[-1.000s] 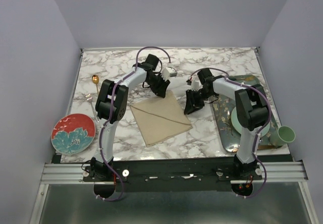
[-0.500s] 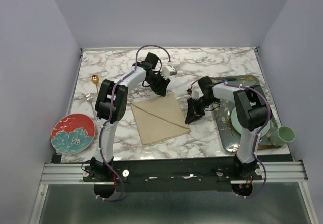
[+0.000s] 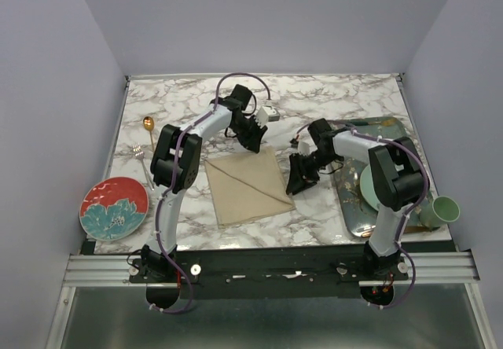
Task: Fold the napkin into a case and place the utensils inside
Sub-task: Move the upper triangle-folded napkin to the center of the board, then pick up the upper triangle-folded napkin from the center of the board.
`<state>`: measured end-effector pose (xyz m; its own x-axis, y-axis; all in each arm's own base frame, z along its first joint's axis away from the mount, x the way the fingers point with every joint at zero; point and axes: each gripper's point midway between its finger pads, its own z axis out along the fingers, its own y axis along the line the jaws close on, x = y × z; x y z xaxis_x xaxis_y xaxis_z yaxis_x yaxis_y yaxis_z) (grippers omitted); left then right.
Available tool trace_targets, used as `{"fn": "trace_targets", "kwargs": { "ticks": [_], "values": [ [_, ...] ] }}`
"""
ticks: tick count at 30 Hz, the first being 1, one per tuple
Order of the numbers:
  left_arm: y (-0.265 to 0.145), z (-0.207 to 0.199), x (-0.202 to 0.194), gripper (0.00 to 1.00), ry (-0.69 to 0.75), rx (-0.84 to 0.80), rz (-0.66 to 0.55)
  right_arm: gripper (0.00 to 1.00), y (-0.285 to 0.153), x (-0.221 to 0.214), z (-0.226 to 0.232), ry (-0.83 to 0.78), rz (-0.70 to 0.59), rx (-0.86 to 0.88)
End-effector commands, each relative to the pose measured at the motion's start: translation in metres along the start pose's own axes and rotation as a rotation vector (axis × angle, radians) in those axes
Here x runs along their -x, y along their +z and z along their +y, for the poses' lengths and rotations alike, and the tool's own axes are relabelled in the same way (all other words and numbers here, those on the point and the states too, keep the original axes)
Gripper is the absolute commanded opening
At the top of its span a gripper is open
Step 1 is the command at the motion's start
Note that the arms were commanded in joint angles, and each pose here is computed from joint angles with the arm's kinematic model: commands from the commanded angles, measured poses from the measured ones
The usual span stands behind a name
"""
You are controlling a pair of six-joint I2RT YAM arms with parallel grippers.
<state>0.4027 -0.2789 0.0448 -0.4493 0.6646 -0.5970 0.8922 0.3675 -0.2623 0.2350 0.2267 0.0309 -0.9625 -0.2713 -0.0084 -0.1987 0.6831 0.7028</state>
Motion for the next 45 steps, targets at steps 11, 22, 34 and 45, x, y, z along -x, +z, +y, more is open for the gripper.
{"fn": "trace_targets", "kwargs": {
  "ticks": [11, 22, 34, 45],
  "values": [
    [-0.008, -0.025, 0.011, 0.00, 0.217, 0.012, -0.047, 0.84, -0.067, 0.122, 0.008, -0.283, -0.344, -0.081],
    [-0.025, -0.050, 0.019, 0.00, 0.390, 0.015, -0.165, 0.93, -0.050, 0.144, 0.021, -0.414, -0.344, 0.086],
    [-0.023, -0.063, 0.018, 0.00, 0.455, -0.058, -0.181, 0.93, -0.039, 0.146, 0.026, -0.500, -0.323, 0.156],
    [-0.022, -0.070, 0.019, 0.00, 0.493, -0.069, -0.184, 0.89, -0.024, 0.147, 0.038, -0.522, -0.292, 0.202]
  ]
}}
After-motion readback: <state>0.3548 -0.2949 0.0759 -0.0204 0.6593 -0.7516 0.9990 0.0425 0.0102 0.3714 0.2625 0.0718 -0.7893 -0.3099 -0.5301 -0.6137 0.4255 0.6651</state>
